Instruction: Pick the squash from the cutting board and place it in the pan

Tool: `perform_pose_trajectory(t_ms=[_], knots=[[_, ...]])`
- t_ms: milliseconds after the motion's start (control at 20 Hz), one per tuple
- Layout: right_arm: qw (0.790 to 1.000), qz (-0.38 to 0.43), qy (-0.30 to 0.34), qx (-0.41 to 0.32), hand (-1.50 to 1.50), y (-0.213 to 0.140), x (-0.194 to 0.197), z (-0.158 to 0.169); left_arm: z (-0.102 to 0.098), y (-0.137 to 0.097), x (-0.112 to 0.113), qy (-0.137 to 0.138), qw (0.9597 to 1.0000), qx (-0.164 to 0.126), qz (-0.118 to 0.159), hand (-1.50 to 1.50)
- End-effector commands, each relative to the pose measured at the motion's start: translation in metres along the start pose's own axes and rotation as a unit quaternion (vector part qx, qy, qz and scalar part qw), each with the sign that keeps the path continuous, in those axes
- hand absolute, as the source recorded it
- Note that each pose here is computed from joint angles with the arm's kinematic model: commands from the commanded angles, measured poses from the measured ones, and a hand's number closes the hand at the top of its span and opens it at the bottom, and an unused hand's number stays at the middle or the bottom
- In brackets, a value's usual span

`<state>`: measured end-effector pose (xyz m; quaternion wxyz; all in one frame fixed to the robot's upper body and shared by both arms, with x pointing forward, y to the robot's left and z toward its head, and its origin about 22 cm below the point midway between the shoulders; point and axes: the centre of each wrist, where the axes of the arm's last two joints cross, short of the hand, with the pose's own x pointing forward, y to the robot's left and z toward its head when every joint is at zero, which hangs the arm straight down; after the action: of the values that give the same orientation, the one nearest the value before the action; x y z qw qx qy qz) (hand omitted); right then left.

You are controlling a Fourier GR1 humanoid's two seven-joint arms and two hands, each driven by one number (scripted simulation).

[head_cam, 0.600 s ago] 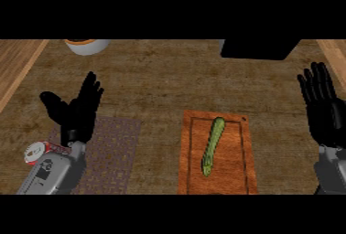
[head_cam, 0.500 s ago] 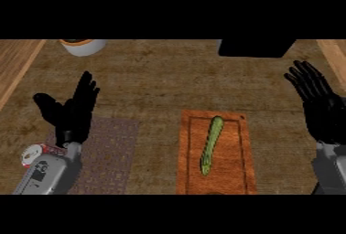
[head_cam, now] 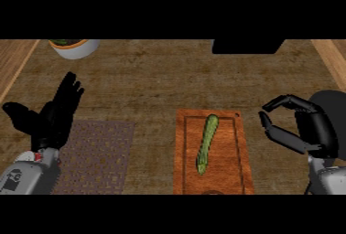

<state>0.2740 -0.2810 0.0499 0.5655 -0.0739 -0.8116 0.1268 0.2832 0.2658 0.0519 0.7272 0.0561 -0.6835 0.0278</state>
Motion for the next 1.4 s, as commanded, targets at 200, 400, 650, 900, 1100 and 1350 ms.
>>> perform_pose_trajectory(t_ms=[200,400,650,900,1100,1350], knots=[[0.986,0.160,0.017,0.038,-1.50,-0.043,0.014,0.061,-0.006,0.004,0.006,-0.002,1.0000,-0.006,0.000,0.00],[0.972,0.220,-0.007,0.083,-1.50,-0.026,0.035,0.051,0.000,0.017,0.011,-0.004,1.0000,-0.009,0.000,0.00],[0.949,0.283,0.029,0.136,-1.50,-0.018,0.065,0.007,-0.005,0.009,0.016,-0.003,0.9998,-0.019,0.003,0.00],[0.907,0.367,0.060,0.195,-1.50,-0.002,0.085,-0.019,0.001,0.009,0.008,-0.016,0.9997,-0.013,-0.010,0.00],[0.874,0.403,0.099,0.252,-1.50,0.043,0.087,-0.039,0.000,-0.007,0.004,-0.011,0.9996,-0.024,-0.003,0.00],[0.808,0.428,0.179,0.364,-1.50,0.067,0.081,-0.041,-0.003,-0.005,0.005,-0.007,0.9997,-0.022,-0.005,0.00]])
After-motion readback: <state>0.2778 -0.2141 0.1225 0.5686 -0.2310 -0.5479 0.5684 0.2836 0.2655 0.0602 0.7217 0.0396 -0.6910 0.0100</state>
